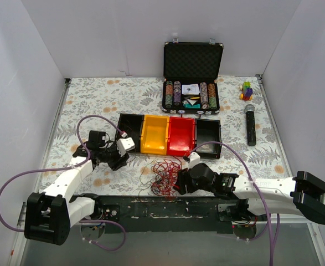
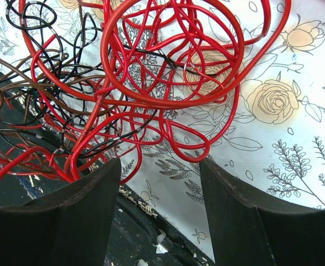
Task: Untangle the cables
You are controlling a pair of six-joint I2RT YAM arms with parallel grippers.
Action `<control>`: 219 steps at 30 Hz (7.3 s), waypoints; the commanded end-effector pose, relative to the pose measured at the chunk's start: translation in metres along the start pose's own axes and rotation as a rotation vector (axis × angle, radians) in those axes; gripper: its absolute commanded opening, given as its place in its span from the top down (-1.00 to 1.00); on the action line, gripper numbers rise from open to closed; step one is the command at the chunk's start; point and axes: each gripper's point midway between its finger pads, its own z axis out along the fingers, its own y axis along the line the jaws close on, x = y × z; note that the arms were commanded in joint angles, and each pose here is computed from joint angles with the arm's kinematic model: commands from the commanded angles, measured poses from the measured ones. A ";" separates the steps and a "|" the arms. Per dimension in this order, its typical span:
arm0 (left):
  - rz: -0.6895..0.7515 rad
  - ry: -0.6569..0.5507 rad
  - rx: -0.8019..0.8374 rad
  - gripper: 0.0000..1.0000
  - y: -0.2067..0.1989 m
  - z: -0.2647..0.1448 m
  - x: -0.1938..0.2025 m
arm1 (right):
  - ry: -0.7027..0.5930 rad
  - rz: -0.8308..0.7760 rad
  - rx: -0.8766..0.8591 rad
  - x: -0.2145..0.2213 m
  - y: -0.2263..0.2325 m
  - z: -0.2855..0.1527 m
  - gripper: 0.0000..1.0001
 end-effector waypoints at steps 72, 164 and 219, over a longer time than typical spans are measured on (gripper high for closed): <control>-0.079 -0.166 -0.114 1.00 0.063 -0.016 -0.090 | 0.132 -0.027 0.079 0.037 -0.026 -0.006 -0.36; 0.323 0.004 -0.580 0.27 0.109 0.088 -0.151 | 0.141 -0.018 0.122 0.042 -0.035 -0.007 -0.36; -0.114 -0.160 -0.423 -0.47 0.107 0.013 -0.174 | 0.162 -0.023 0.135 0.044 -0.036 -0.005 -0.36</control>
